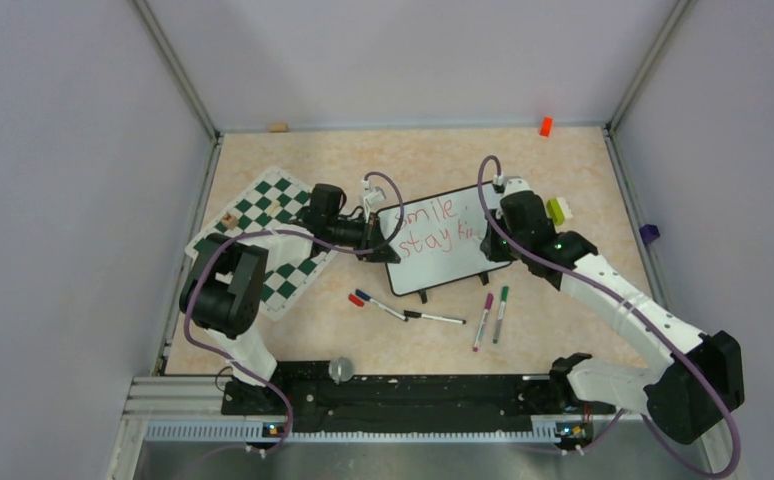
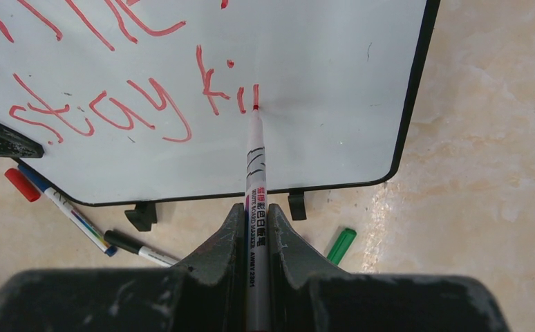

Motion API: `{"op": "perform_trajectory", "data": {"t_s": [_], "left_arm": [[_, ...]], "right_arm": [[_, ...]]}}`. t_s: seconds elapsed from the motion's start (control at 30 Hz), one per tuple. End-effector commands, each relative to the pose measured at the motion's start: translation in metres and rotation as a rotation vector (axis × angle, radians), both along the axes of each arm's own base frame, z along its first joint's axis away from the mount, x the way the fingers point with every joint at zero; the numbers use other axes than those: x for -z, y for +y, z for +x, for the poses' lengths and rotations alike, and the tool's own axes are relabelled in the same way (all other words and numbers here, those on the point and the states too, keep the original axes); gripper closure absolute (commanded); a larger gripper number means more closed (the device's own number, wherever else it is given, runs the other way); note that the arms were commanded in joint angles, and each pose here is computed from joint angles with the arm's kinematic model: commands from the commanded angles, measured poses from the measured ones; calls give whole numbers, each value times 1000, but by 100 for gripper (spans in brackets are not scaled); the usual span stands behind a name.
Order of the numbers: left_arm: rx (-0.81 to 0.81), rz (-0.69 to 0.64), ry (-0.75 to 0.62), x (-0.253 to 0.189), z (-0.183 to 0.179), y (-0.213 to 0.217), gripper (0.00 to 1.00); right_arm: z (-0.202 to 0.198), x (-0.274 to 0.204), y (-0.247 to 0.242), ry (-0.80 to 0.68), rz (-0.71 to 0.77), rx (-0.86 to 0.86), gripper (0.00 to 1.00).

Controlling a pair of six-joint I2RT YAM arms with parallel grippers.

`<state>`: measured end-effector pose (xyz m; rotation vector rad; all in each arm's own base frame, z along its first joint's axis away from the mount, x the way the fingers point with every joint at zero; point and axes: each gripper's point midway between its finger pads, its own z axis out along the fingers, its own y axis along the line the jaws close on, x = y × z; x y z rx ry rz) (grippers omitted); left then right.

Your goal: Write a sentence on the whiteboard

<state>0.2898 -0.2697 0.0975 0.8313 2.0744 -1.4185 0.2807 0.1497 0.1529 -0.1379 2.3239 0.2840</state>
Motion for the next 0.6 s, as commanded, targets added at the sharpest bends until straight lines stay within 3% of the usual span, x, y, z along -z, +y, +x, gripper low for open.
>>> {"op": "perform_trajectory", "data": {"t_s": [0.0, 0.57], "left_arm": [[-90, 85, 0, 11, 14, 12, 100], [-90, 85, 1, 12, 14, 12, 100]], "right_arm": [[20, -27, 3, -75, 23, 18, 100], [33, -38, -2, -101, 7, 46, 100]]}}
